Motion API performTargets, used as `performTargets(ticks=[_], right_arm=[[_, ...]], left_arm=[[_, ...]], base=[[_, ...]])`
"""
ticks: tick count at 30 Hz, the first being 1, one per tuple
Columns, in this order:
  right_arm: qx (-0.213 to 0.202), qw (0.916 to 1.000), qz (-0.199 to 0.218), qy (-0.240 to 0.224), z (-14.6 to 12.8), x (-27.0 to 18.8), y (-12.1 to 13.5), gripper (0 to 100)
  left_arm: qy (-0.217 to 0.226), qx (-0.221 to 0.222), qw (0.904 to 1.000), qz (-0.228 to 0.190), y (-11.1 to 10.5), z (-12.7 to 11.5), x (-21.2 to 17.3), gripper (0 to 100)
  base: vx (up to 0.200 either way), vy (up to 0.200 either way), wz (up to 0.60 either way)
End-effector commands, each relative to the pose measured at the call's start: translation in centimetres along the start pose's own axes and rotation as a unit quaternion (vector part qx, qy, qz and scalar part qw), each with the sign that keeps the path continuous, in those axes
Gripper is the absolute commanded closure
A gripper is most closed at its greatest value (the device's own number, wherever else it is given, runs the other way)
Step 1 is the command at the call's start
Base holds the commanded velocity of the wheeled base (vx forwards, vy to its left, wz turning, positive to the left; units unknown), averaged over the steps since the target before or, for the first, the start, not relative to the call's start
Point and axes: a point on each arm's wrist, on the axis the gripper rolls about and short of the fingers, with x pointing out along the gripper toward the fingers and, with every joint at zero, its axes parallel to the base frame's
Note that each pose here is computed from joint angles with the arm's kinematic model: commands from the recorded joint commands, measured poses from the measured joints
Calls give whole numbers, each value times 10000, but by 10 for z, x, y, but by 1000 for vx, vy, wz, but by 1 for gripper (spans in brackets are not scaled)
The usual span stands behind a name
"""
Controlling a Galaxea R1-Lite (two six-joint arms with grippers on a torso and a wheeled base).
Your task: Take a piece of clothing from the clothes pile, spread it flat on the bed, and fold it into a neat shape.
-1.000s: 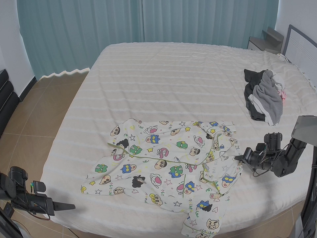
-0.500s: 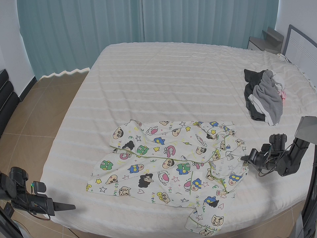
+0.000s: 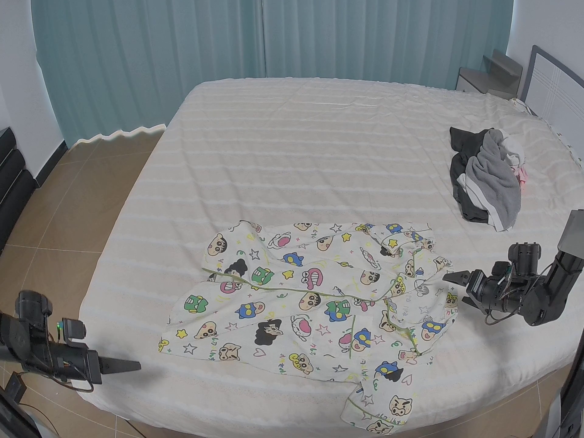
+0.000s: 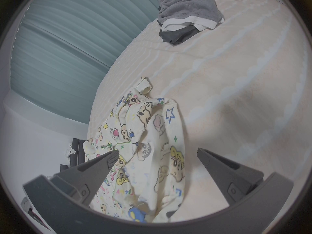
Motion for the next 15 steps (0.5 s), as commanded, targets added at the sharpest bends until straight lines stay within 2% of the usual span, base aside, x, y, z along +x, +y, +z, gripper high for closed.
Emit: performTargets(ticks=[1, 5, 8, 10, 11, 12, 15], right_arm=[[135, 9997, 202, -40, -7, -25, 22, 0], [203, 9989, 426, 35, -16, -37, 42, 0], [67, 9982, 585, 135, -25, -45, 55, 0], [-34, 9974, 713, 133, -29, -53, 64, 0], [-48, 9971, 750, 133, -30, -55, 66, 0], [-94, 9965, 817, 116, -31, -59, 70, 0], [-141, 9960, 871, 142, -34, -61, 74, 0]], left_arm=[[-274, 766, 9966, -144, -14, 47, 5, 100], [-342, 1240, 9913, -266, -16, 85, 20, 100], [-386, 1234, 9916, 58, -10, 119, 35, 100], [-610, 746, 9940, 513, -7, 152, 46, 100], [-707, 557, 9941, 610, -8, 161, 49, 100], [-898, 45, 9930, 764, -15, 179, 60, 100], [-984, -568, 9875, 1092, -20, 193, 93, 100]], base=[[0, 0, 0], [0, 0, 0], [0, 0, 0], [0, 0, 0], [0, 0, 0], [0, 0, 0], [0, 0, 0]])
